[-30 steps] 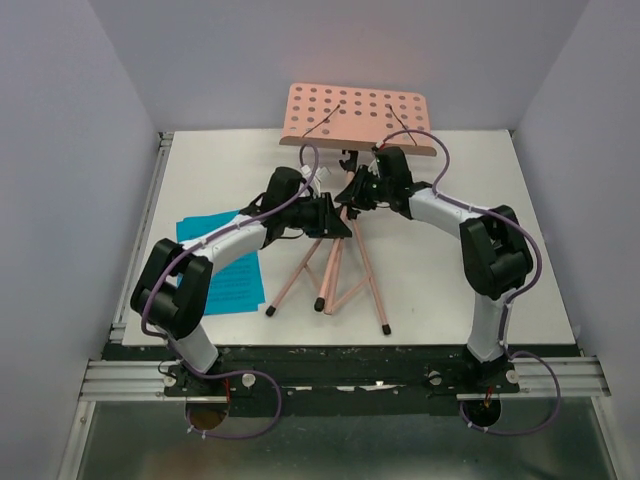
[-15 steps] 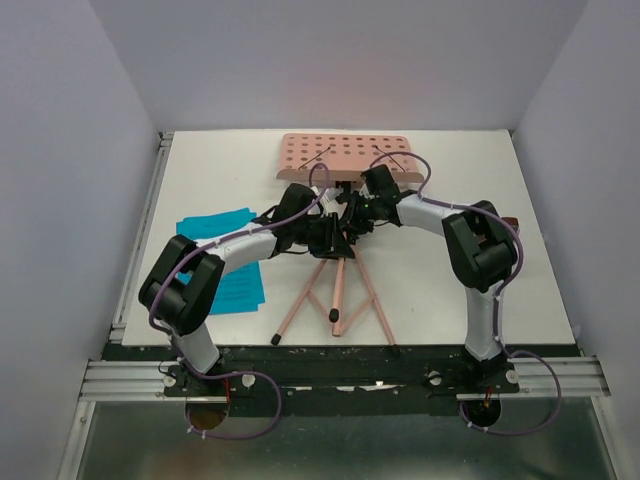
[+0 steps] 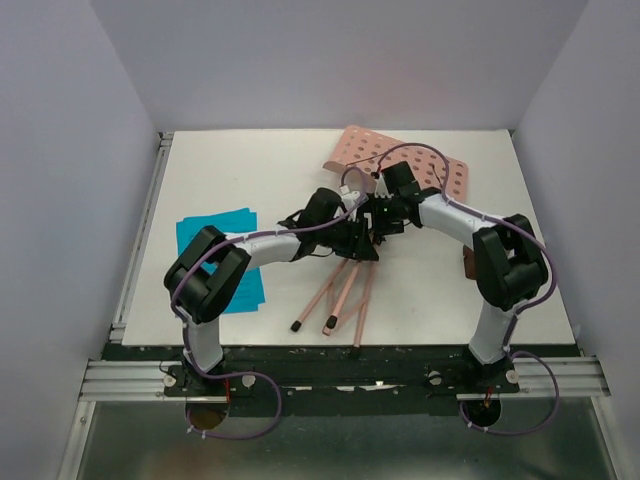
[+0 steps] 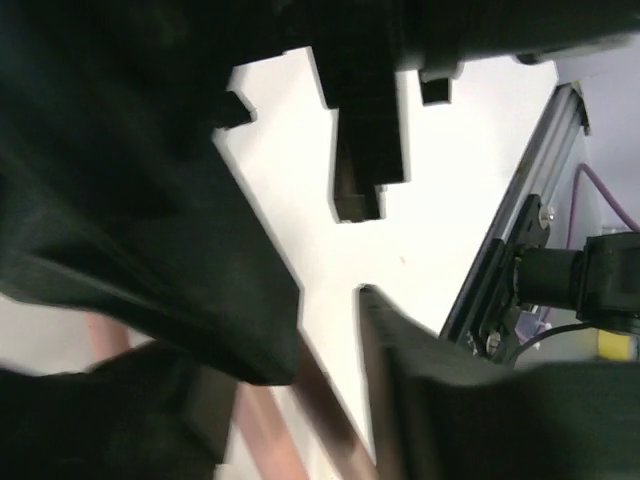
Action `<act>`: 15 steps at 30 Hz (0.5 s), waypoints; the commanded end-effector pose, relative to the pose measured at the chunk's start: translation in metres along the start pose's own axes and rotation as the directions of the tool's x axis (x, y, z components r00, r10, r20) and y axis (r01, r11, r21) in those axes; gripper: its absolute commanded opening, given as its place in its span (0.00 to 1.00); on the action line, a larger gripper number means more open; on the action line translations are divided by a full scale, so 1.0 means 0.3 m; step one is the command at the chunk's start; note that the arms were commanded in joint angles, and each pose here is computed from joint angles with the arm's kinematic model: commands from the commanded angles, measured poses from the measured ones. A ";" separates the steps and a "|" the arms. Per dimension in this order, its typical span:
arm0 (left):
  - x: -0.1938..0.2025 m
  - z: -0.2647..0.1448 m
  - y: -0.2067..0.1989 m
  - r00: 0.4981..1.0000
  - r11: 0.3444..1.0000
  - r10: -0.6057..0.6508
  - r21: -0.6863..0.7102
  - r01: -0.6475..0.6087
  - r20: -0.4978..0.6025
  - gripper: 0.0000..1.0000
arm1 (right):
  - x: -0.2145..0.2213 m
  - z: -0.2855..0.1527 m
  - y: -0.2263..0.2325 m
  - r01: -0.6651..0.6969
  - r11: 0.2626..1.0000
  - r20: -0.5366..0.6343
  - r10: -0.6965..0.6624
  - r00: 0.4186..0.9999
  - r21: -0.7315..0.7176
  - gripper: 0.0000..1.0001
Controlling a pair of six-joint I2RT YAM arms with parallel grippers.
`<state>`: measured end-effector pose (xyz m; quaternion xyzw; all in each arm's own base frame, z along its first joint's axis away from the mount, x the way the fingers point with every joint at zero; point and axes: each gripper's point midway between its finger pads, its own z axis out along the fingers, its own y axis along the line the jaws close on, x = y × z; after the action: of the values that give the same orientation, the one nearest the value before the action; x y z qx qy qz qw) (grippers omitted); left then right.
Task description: Pack up the instrument practice props
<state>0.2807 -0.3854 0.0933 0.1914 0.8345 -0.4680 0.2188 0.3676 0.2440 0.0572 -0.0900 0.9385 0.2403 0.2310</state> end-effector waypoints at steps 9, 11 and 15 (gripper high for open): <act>-0.234 -0.304 -0.312 0.860 0.867 0.461 0.094 -0.489 0.218 0.99 | 0.019 -0.214 -0.013 0.079 0.985 -0.090 -0.066 0.994 0.155 1.00; -0.201 -0.366 -0.300 0.852 0.862 0.481 0.068 -0.503 0.205 0.99 | 0.021 -0.246 -0.037 0.082 0.974 -0.107 -0.060 0.992 0.211 0.99; -0.118 -0.473 -0.229 0.871 0.880 0.469 0.008 -0.475 0.147 0.99 | 0.102 -0.275 -0.009 0.023 0.980 -0.186 0.015 0.982 0.196 1.00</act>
<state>0.2643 -0.3382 0.2461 0.3386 0.7171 -0.4647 0.3939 0.3488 0.2130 0.1127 -0.1001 0.9554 0.1685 0.2208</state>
